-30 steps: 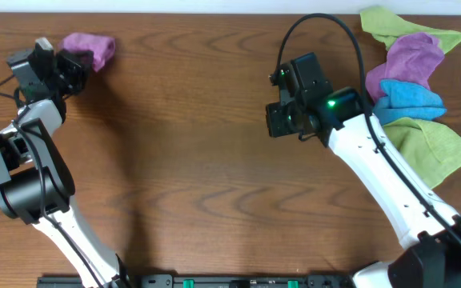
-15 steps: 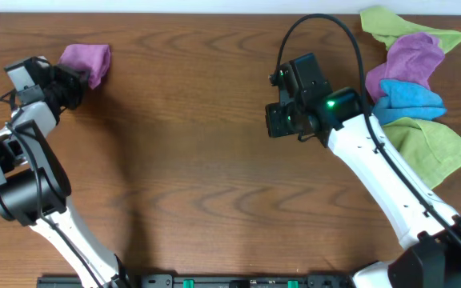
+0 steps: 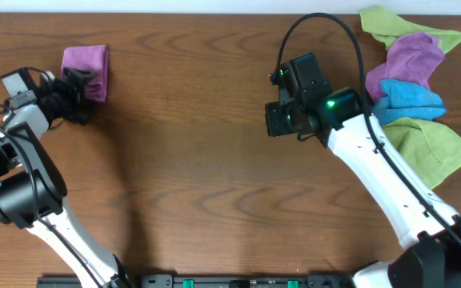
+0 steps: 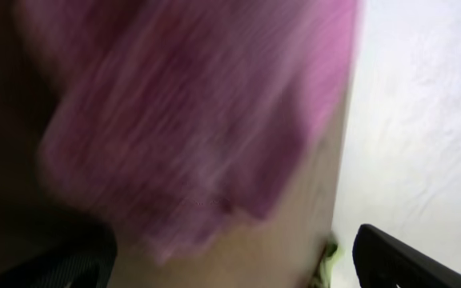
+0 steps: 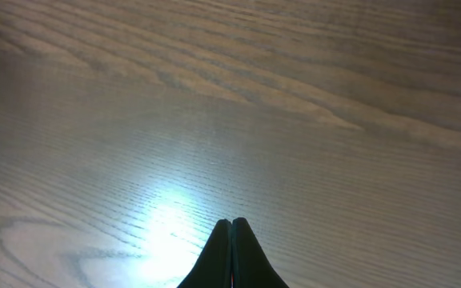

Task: Fold the cloth
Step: 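Release the folded cloth with the left gripper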

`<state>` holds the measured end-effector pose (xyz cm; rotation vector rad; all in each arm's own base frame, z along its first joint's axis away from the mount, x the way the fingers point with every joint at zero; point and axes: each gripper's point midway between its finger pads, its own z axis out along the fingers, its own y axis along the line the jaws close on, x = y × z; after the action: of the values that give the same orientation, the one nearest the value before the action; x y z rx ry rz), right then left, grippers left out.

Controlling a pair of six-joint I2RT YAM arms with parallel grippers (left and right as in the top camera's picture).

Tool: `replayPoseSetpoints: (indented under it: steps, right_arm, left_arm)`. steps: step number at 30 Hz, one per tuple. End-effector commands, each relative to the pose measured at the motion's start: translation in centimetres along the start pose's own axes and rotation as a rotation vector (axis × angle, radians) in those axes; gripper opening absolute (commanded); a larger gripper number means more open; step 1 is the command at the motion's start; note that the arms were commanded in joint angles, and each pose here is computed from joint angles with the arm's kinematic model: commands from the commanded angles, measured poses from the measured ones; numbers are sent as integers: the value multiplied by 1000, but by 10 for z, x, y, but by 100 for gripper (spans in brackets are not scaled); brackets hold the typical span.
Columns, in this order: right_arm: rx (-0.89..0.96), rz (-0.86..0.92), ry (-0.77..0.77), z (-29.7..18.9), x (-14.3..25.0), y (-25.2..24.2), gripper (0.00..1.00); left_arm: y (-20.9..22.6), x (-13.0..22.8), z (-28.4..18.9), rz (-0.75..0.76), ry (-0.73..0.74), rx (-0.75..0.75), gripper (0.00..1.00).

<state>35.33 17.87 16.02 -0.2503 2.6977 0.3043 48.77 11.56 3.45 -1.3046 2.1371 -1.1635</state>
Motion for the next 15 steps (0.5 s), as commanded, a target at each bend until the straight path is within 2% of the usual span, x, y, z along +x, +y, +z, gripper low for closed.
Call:
replayPoseSetpoints:
  steps: [1, 4, 9, 12, 15]
  right_arm:
    - [-5, 7, -15, -6, -3, 3, 1]
    - [-6, 7, -5, -6, -1, 3, 1]
    - [-49, 7, 7, -8, 2, 11, 1]
    - [-58, 4, -32, -24, -2, 12, 1]
    - [-42, -5, -117, -58, -7, 6, 2]
  left_arm:
    - [-7, -1, -21, 80, -27, -35, 95]
    - [-13, -5, -44, 160, -97, -104, 95]
    - [-56, 9, -92, 302, -167, -109, 95]
    - [-87, 36, -134, 453, -199, -121, 95]
    - [-92, 70, -173, 551, -215, -210, 95]
